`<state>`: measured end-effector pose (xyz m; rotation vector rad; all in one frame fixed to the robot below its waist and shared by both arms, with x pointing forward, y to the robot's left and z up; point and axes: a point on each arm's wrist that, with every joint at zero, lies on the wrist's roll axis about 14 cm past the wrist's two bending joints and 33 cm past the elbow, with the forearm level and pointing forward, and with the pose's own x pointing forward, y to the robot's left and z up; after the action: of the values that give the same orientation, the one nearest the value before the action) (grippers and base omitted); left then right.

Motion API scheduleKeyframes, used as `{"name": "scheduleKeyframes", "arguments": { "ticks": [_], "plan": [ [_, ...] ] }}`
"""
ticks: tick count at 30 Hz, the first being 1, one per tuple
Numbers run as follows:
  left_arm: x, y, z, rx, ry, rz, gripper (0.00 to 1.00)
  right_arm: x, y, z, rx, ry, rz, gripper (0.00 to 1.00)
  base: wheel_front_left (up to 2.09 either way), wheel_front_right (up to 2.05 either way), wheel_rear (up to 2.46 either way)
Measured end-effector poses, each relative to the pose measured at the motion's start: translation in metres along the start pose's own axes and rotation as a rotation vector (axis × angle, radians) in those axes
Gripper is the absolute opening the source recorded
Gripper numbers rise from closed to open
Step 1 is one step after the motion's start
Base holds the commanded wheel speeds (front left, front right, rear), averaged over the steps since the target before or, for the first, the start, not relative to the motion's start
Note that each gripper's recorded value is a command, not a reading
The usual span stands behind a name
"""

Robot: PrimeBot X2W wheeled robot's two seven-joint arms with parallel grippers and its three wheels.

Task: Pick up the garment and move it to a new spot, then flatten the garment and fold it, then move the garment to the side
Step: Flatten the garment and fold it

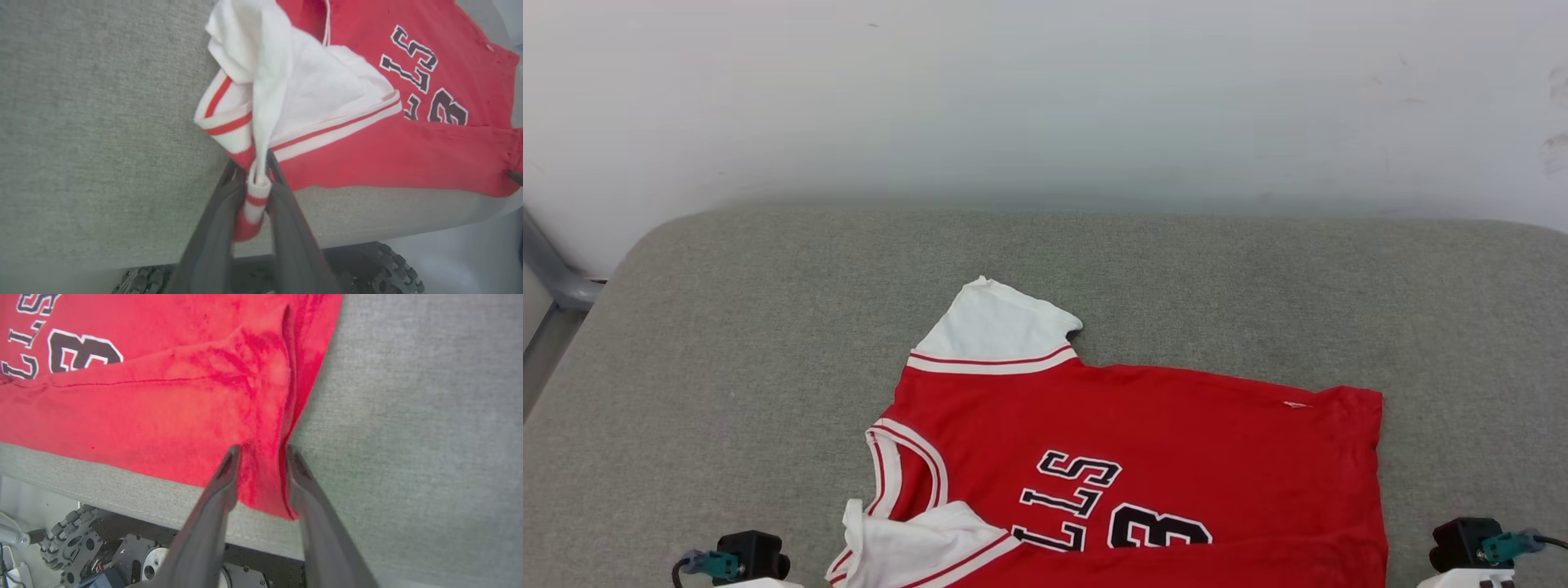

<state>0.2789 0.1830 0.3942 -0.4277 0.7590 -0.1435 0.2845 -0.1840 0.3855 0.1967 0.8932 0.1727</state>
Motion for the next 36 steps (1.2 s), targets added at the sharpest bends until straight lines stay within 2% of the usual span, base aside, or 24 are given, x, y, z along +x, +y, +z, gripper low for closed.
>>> {"name": "scheduleKeyframes", "arguments": {
  "ticks": [1, 6, 12, 17, 27, 36],
  "plan": [
    [0.002, 0.001, 0.000, 0.001, -0.003, 0.004, 1.00, 0.000, 0.001, 0.002, -0.001, -0.023, 0.001, 1.00, 0.00, 0.00, 0.00],
    [0.006, 0.002, 0.014, 0.035, -0.073, 0.004, 1.00, -0.004, 0.002, 0.032, -0.012, -0.214, 0.007, 1.00, 0.00, 0.00, 0.00],
    [0.003, -0.003, 0.062, 0.096, -0.289, 0.008, 1.00, -0.025, 0.002, 0.077, -0.057, -0.501, -0.013, 1.00, 0.00, 0.00, 0.00],
    [0.000, -0.013, 0.098, 0.132, -0.459, 0.001, 1.00, -0.043, 0.002, 0.103, -0.113, -0.670, -0.045, 1.00, 0.00, 0.00, 0.00],
    [0.006, -0.032, 0.151, 0.252, -0.638, -0.015, 1.00, -0.064, 0.001, 0.135, -0.132, -0.845, -0.099, 1.00, 0.00, 0.00, 0.00],
    [0.051, -0.063, 0.201, 0.342, -0.678, -0.102, 1.00, -0.055, 0.003, 0.171, -0.139, -0.904, -0.113, 1.00, 0.00, 0.00, 0.00]
  ]
}}
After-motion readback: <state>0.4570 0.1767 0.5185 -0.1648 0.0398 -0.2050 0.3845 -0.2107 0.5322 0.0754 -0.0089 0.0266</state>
